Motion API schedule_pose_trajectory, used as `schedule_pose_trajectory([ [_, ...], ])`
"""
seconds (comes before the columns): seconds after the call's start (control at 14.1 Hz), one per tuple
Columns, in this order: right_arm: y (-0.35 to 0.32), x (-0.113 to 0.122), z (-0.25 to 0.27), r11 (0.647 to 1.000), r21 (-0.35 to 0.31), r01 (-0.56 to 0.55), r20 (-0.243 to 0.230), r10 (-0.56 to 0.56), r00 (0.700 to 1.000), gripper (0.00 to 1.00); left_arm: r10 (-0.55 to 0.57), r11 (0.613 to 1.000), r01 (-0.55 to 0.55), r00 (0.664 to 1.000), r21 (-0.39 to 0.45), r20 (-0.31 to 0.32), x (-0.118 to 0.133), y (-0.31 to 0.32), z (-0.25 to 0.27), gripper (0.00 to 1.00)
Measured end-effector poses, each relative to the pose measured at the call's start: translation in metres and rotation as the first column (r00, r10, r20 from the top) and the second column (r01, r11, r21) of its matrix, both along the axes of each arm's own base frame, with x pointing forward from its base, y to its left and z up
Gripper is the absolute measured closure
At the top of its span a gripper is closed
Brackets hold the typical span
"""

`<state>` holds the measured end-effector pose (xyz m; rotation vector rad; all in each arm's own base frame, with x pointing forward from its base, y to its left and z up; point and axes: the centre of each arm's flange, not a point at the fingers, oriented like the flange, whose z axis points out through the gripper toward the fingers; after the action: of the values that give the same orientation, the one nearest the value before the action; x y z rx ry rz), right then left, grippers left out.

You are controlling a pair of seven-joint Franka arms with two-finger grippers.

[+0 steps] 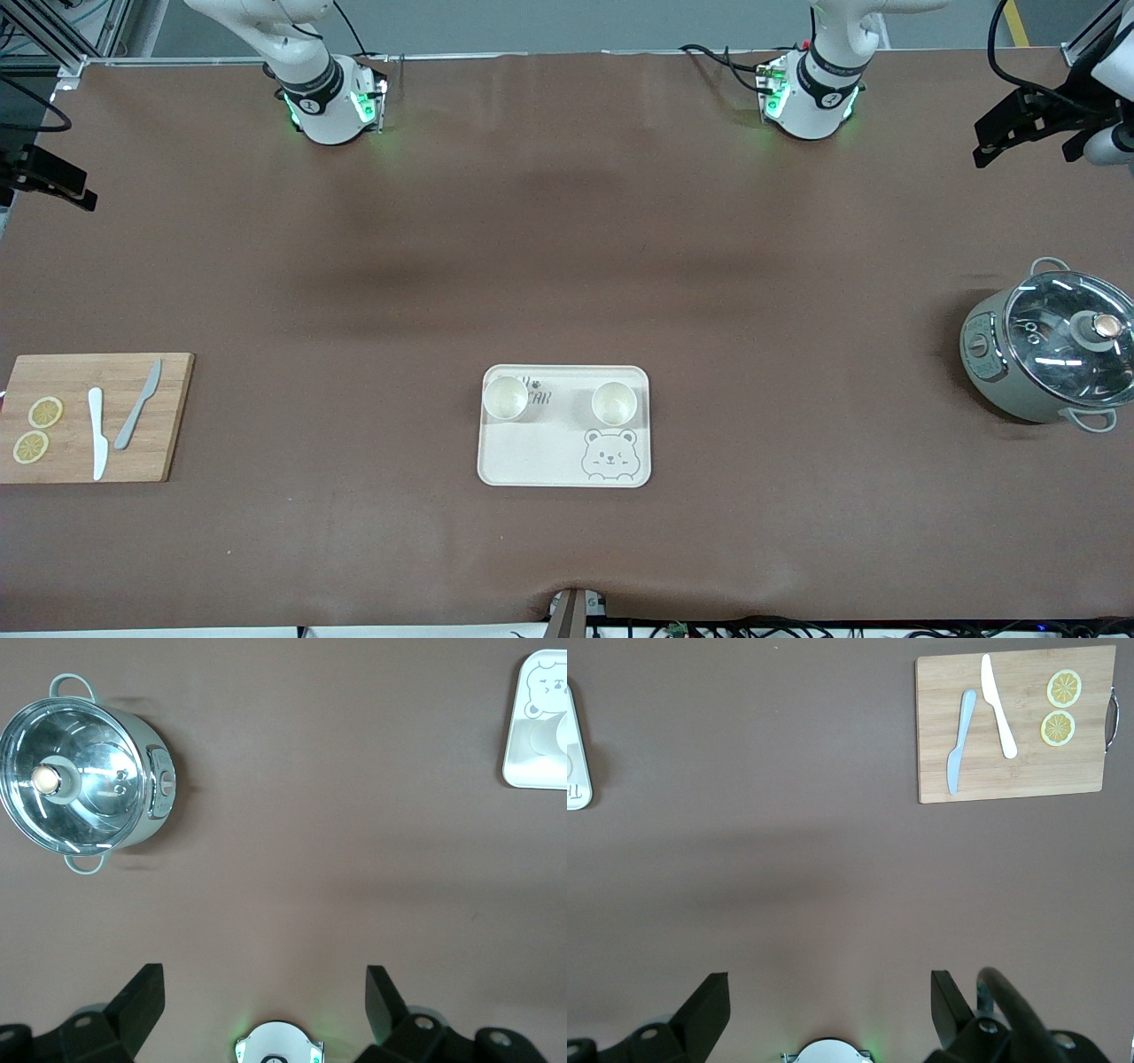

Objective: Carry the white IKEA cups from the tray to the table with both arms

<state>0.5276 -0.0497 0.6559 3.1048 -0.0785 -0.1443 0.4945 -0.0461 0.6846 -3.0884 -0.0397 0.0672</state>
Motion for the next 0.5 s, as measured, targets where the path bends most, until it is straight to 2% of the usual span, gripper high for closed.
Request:
schedule_pose_trajectory([
  [0.5,0.0000,0.0000,0.0000,1.000,0.000,0.000,0.000,0.000,1.000,0.00,-0.003,1.000,0.003,1.000,0.000,-0.004,0.0012,-0.0017,-0.0019,0.00],
])
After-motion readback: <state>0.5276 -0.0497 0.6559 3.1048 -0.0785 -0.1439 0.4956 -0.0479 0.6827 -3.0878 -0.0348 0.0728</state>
